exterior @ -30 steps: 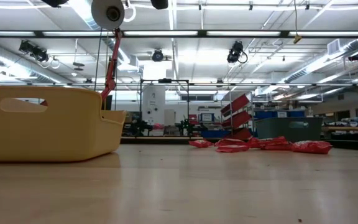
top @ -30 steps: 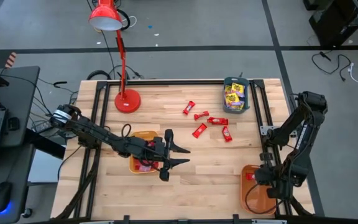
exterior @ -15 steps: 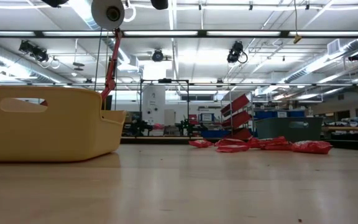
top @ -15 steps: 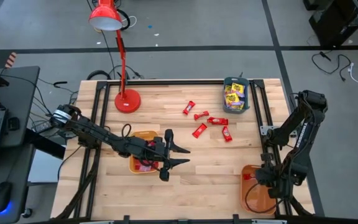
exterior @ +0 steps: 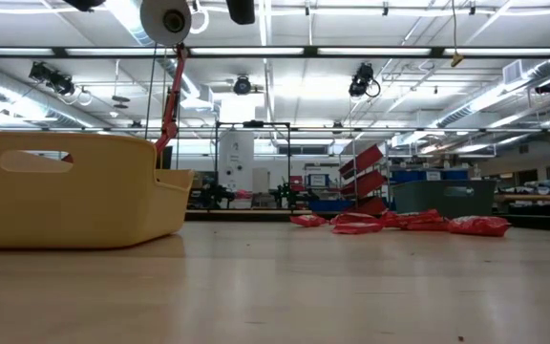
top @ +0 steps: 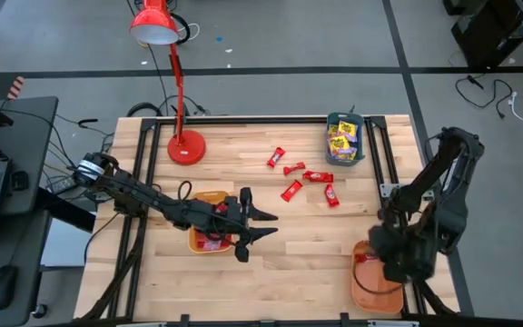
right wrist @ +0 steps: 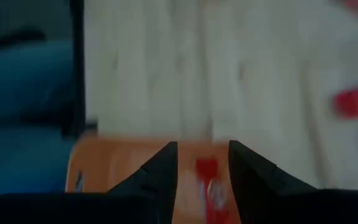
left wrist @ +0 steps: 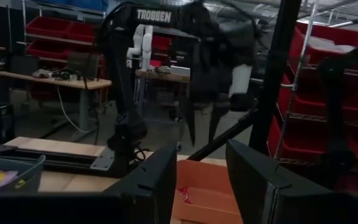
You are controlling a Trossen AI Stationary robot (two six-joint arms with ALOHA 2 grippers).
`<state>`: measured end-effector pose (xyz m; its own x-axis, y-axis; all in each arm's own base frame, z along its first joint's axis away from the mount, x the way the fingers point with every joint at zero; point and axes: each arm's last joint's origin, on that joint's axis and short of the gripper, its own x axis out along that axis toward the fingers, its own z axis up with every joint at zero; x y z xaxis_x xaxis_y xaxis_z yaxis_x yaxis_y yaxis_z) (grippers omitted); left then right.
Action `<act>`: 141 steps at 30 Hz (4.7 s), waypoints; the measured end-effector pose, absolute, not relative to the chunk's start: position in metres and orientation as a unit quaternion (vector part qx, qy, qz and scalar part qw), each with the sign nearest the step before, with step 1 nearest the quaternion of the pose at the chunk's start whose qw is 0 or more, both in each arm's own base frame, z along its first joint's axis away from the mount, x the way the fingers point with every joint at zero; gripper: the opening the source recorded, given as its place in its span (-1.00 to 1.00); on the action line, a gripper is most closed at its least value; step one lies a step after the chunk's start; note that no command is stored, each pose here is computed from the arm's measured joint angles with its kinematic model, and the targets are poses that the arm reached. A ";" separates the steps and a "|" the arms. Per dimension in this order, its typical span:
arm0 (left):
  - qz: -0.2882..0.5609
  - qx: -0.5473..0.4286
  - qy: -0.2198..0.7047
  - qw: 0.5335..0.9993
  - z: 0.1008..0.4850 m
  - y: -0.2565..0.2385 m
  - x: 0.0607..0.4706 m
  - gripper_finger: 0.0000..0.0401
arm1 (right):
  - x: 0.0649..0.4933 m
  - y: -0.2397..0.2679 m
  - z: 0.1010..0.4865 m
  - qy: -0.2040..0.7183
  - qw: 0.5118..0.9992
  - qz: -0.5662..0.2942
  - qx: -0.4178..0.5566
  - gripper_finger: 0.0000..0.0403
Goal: Sort candy
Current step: Put the red chocolate into the orange bin
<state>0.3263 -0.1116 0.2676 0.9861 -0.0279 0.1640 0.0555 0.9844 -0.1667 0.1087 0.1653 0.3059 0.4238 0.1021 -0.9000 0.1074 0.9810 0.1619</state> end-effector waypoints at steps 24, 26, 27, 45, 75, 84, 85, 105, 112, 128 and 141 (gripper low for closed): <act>-0.024 -0.033 -0.015 0.999 0.261 -0.122 0.319 -0.30 | 0.195 0.024 0.293 0.544 0.783 -0.253 0.165 -0.40; -0.028 -0.028 -0.020 0.999 0.266 -0.124 0.315 -0.30 | 0.196 0.018 0.281 0.545 0.776 -0.265 0.173 -0.39; -0.030 -0.022 -0.021 0.999 0.269 -0.124 0.313 -0.30 | 0.196 0.016 0.276 0.547 0.772 -0.271 0.179 -0.38; 0.185 0.098 0.127 0.970 0.261 -0.104 0.290 -0.30 | 0.197 -0.006 0.195 0.519 0.763 -0.278 0.266 0.02; 0.192 -0.020 0.115 0.974 0.258 -0.110 0.287 -0.30 | 0.173 -0.008 0.132 0.490 0.762 -0.314 0.284 0.00; 0.194 -0.039 0.111 0.974 0.258 -0.110 0.287 -0.30 | 0.174 -0.008 0.132 0.486 0.770 -0.310 0.273 -0.33; 0.195 -0.043 0.110 0.974 0.257 -0.110 0.287 -0.30 | 0.174 -0.008 0.132 0.485 0.773 -0.306 0.271 -0.39; 0.198 -0.074 0.081 0.974 0.215 -0.121 0.323 -0.30 | 0.199 0.030 0.148 0.395 0.891 -0.144 0.172 -0.85; 0.115 -0.149 0.087 0.978 0.200 -0.110 0.340 -0.30 | 0.207 0.051 0.162 0.310 0.945 -0.097 0.040 -0.89; 0.145 -0.189 0.034 0.970 0.182 -0.072 0.364 -0.30 | 0.214 0.065 0.186 0.258 0.937 -0.150 -0.180 -0.88; 0.196 -0.002 -0.004 0.981 0.188 -0.068 0.372 -0.27 | 0.213 0.061 0.188 0.260 0.917 -0.194 -0.233 -0.88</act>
